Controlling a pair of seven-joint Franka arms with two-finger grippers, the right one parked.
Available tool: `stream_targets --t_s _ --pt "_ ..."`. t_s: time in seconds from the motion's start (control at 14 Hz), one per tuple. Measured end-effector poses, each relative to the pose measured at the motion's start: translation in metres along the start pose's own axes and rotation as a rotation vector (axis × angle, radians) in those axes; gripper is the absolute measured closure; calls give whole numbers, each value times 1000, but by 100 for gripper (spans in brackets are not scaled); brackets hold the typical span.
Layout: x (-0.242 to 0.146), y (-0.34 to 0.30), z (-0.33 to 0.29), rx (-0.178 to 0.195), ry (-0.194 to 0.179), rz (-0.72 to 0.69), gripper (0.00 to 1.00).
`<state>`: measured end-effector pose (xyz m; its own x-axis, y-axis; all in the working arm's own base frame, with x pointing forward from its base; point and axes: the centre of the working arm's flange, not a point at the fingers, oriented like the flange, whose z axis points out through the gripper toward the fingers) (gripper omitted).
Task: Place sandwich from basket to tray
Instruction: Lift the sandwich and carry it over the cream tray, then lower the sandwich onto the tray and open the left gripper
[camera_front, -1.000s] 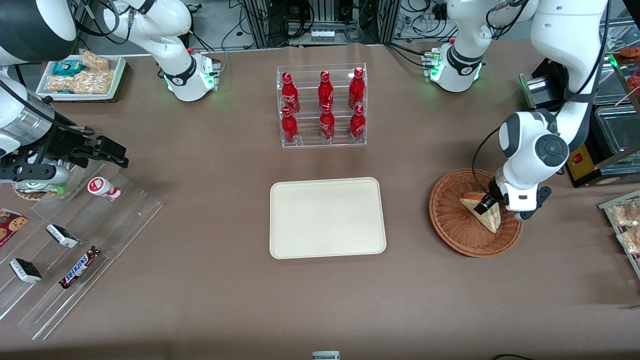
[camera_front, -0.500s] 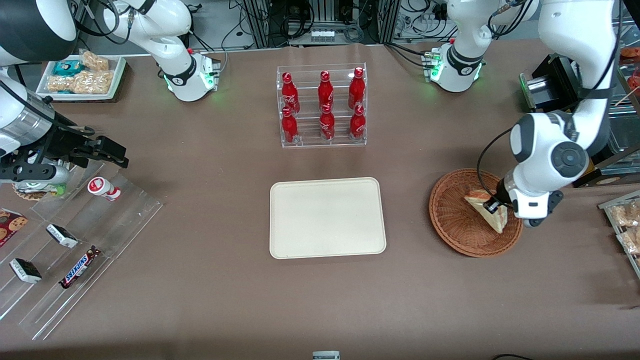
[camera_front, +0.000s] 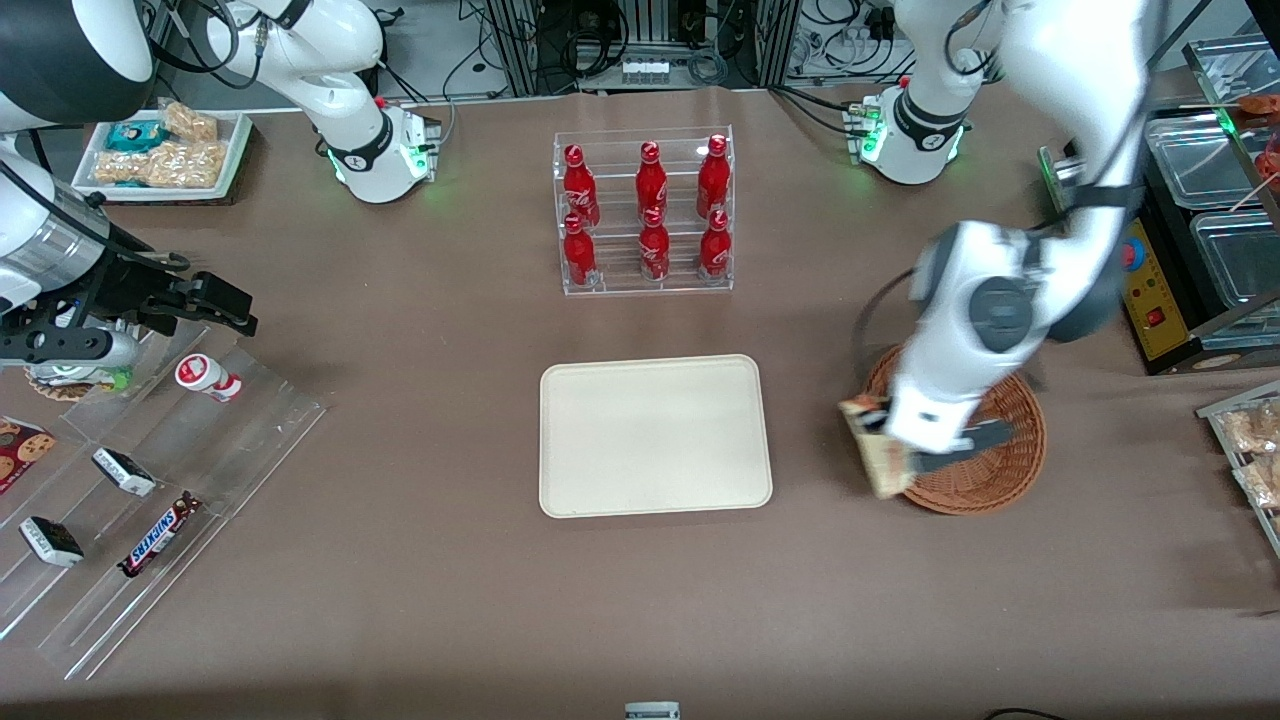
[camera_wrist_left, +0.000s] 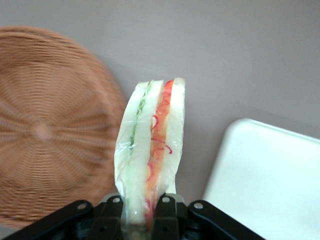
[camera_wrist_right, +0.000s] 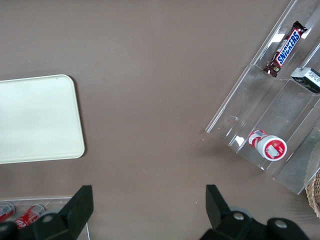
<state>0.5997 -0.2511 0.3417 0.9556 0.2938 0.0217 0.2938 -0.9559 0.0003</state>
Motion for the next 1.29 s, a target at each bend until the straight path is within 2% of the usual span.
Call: stream_targets --t_s 0.29,0.43,0.64,0.79,1.0,1.14,1.29 --pt "-60 127 33 -34 29 103 82" --pt "-87 169 48 -34 70 144 82" --pt "-124 204 77 -28 122 176 82" --pt "-141 214 96 -12 128 201 83" --pt "-146 216 107 -2 121 207 85" --pt "-150 217 111 1 119 203 70" --pt "-150 220 106 -8 128 199 50"
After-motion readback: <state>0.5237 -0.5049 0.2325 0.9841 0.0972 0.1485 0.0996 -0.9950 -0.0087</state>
